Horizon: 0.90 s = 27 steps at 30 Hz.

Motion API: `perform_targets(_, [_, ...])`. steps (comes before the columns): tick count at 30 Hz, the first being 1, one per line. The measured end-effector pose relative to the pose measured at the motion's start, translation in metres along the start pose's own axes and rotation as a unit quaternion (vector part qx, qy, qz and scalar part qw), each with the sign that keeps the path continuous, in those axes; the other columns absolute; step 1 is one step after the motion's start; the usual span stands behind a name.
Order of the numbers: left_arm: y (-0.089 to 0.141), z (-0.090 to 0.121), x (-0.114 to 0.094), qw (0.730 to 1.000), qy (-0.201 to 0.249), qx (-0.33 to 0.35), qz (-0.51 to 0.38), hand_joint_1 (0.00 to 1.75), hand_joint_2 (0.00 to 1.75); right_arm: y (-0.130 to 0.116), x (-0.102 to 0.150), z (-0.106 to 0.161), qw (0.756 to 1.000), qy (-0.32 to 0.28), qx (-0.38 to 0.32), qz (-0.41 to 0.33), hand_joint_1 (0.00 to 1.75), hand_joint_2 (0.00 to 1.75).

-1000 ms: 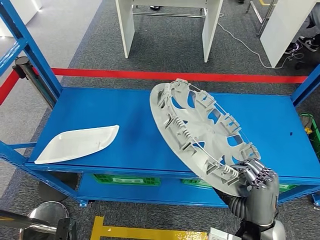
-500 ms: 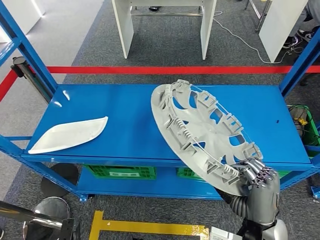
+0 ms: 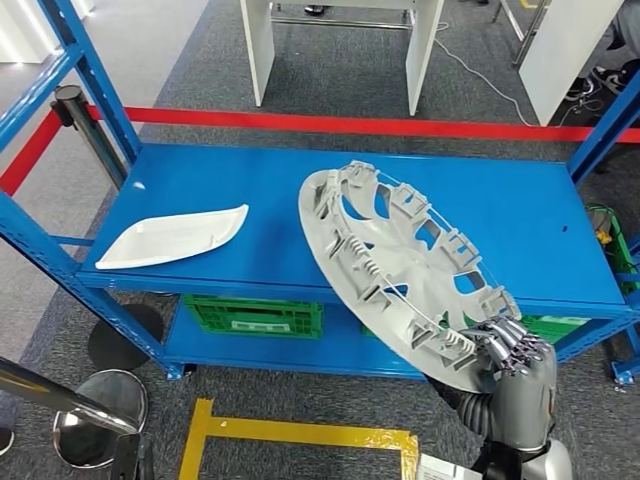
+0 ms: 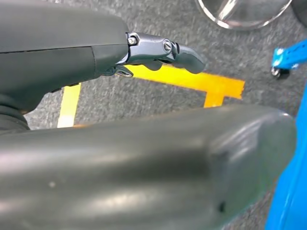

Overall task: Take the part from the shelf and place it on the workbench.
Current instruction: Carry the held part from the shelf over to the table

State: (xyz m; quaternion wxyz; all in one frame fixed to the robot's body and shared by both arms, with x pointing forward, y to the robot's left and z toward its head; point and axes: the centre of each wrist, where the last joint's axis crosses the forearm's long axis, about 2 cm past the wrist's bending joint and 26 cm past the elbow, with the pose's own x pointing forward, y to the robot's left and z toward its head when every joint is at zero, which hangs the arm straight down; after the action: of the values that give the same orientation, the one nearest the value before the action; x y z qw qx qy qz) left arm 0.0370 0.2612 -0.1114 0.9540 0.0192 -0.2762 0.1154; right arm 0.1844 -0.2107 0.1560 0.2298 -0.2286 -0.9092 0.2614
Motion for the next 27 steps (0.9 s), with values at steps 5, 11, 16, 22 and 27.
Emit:
perform_targets(5, [-0.002,0.0,0.0,1.0,0.0,-0.002,-0.001,0.0,0.0,-0.001,-0.001,0.0,1.0,0.003,-0.002,0.002,1.75,1.75])
perform_targets(11, [0.0,0.0,-0.001,1.0,0.002,-0.002,-0.009,0.0,0.0,-0.003,0.002,0.002,1.0,0.003,-0.001,0.006,1.75,1.75])
perform_targets(16, [-0.001,0.0,0.0,1.0,0.001,-0.004,-0.013,0.0,0.0,-0.004,0.005,0.005,1.0,0.005,0.001,0.008,1.75,1.75])
perform_targets(22, [-0.003,-0.003,0.006,1.0,-0.002,-0.008,-0.02,0.0,0.0,-0.008,0.008,0.005,1.0,0.006,-0.003,0.013,1.75,1.75])
perform_targets(27, [-0.005,-0.003,0.006,0.999,0.003,-0.012,-0.031,0.0,0.0,-0.011,0.012,0.011,1.0,0.018,0.0,0.02,1.75,1.75])
